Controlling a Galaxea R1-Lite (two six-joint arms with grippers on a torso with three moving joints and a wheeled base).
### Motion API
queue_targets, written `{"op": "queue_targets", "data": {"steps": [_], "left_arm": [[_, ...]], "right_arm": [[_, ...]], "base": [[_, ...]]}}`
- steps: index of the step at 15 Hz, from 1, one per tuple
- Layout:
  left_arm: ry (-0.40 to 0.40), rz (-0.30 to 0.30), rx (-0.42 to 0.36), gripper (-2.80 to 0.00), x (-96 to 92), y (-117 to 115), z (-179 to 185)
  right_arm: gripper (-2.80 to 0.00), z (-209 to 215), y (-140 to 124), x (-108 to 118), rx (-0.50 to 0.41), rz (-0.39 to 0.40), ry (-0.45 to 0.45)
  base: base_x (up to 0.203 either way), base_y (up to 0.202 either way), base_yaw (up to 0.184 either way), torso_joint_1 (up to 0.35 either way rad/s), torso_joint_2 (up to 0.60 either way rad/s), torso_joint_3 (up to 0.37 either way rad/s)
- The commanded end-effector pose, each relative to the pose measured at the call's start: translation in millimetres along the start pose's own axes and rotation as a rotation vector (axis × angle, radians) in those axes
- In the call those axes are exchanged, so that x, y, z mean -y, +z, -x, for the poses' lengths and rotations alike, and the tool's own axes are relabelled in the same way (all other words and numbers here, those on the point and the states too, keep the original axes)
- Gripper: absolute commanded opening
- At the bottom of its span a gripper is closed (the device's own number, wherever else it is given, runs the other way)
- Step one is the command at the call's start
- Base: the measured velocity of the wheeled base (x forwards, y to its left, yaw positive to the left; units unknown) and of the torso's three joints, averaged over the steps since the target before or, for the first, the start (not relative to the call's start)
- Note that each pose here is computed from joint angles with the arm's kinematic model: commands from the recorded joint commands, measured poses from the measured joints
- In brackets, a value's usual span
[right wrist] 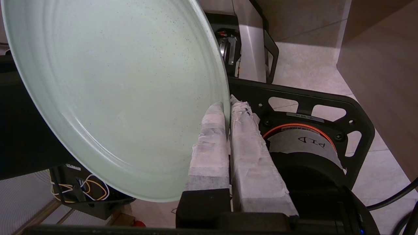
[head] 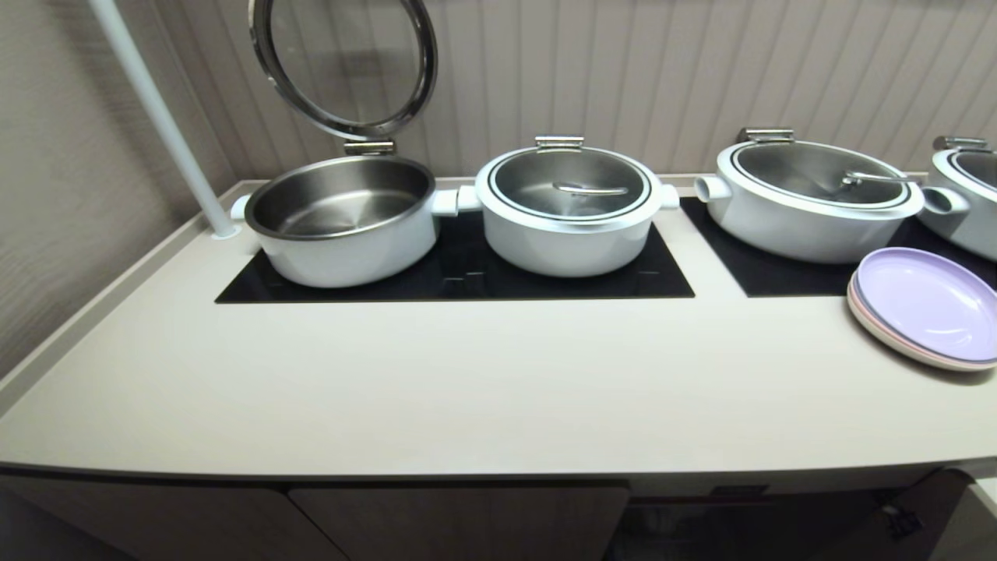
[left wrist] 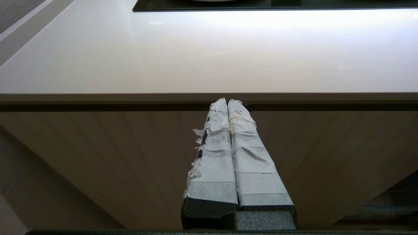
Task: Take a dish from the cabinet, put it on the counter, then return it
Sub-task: Put it back into the cabinet
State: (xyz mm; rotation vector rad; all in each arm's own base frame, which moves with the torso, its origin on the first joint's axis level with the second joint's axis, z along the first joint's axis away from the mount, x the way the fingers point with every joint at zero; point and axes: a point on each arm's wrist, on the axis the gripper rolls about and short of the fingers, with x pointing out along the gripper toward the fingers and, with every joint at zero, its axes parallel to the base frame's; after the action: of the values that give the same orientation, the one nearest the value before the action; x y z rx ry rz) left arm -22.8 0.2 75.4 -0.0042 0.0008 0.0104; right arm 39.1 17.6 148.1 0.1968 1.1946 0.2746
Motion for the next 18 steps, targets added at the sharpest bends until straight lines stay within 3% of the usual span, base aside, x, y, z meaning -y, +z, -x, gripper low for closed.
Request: {"op": "queue_targets", "data": {"steps": [1,4,18], "left_arm": [[0.000,0.000,0.001,-2.80,0.0,0.0,0.0],[0.000,0.000,0.001,-2.80,0.0,0.0,0.0],[0.000,0.000,0.001,-2.80,0.0,0.0,0.0]], "right_arm": [[-2.80,0.0,-0.3,0.1,-0.003,-0.002,0.000],[-2.80,-0.3,-0.5,0.1,-0.006,-0.002,0.001],[-2.80,-0.5,-0.1,0.1,-0.006,-0.002,0.001]], "base": [[0.000,0.000,0.000,0.000,0.00,0.000],[0.000,0.000,0.000,-0.019,0.02,0.025],[0.000,0.000,0.000,-0.146,0.33,0.169]]}}
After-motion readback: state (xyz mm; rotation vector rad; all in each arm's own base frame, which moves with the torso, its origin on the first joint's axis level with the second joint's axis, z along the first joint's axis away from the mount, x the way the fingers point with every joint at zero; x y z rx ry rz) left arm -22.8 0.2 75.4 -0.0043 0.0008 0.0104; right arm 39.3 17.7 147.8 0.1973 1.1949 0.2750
